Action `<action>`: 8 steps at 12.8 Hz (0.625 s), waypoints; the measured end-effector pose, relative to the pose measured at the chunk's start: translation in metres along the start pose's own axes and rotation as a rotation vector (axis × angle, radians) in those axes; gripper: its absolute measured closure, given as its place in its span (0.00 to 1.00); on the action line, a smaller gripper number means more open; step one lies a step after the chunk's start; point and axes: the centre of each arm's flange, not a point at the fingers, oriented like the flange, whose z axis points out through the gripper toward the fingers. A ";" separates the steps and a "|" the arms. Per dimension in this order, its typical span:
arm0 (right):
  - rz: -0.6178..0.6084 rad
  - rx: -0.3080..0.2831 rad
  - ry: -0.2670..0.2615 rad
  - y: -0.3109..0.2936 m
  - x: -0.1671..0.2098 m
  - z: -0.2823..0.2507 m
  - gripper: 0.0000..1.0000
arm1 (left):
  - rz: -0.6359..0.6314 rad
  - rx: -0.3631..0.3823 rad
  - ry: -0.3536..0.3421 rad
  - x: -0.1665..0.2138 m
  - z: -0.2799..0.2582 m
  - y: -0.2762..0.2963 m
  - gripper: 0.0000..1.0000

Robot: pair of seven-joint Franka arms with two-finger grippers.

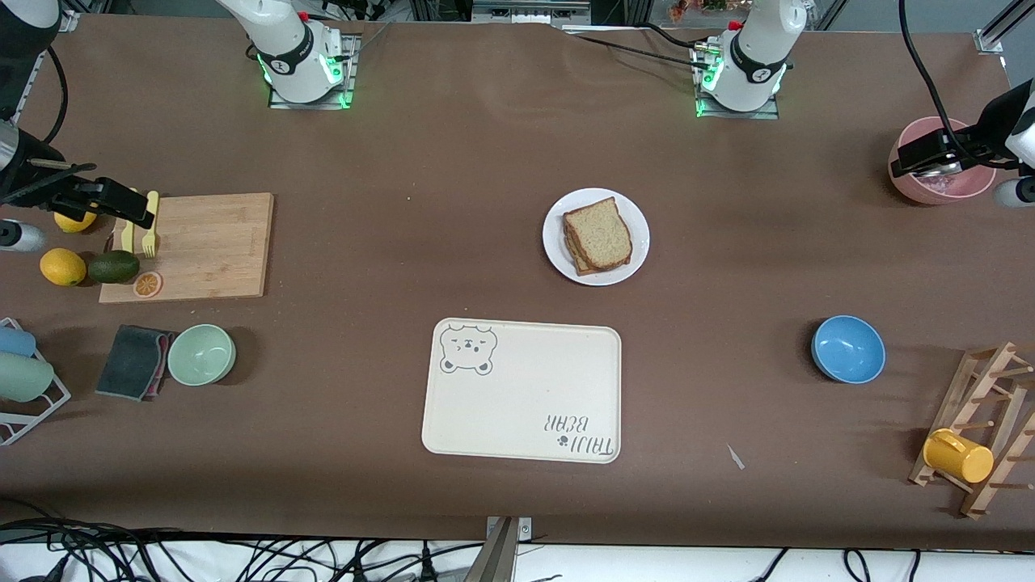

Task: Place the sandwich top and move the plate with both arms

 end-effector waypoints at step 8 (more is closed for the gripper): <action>0.039 -0.001 0.007 0.021 0.002 -0.003 0.00 | 0.000 0.000 0.004 0.003 0.001 0.000 0.00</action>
